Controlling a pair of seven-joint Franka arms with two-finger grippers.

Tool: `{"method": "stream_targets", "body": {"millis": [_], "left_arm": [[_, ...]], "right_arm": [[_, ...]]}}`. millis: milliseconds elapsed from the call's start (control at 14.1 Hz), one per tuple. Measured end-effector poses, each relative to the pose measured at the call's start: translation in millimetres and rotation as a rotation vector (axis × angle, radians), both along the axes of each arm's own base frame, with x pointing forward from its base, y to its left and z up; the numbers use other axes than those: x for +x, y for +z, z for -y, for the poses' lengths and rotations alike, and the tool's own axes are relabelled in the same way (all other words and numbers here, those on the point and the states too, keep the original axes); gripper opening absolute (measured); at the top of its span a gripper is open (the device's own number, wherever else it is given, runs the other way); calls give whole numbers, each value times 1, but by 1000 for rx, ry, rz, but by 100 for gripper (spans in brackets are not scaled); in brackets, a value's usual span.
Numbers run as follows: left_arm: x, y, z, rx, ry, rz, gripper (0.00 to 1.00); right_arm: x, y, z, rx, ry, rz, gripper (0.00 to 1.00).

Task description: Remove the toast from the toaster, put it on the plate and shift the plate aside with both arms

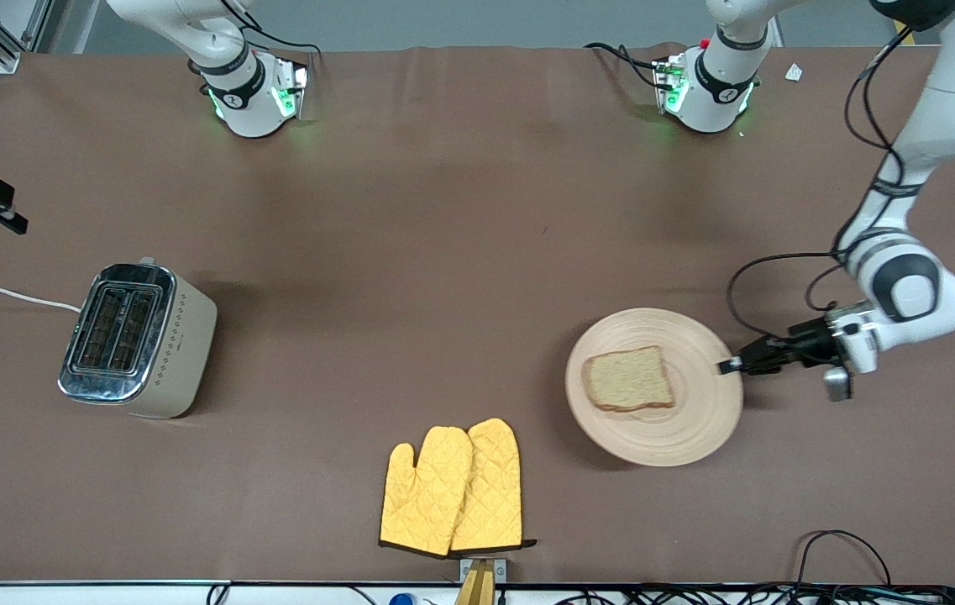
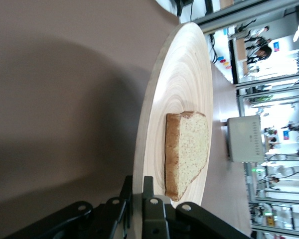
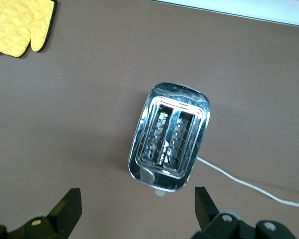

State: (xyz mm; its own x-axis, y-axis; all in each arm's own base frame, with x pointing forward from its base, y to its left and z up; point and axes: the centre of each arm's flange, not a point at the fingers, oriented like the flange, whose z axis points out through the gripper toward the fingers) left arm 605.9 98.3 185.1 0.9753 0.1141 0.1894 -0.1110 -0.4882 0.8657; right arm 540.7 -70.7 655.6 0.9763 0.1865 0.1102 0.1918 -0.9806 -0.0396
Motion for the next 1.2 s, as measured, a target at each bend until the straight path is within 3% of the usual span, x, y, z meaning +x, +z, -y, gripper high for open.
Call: {"method": "stream_targets", "body": {"millis": [354, 778, 990, 1202], "left_arm": [[-28, 10, -116, 18, 17, -70, 10], [-48, -44, -113, -93, 19, -196, 10], [-54, -53, -117, -74, 4, -251, 10], [-54, -50, -126, -54, -4, -258, 14]], "right_arm": [[-6, 12, -7, 4, -141, -45, 100], [-5, 12, -7, -9, -202, -47, 100], [-4, 13, -8, -12, -203, -45, 100], [-3, 13, -17, -53, -221, -49, 100]]}}
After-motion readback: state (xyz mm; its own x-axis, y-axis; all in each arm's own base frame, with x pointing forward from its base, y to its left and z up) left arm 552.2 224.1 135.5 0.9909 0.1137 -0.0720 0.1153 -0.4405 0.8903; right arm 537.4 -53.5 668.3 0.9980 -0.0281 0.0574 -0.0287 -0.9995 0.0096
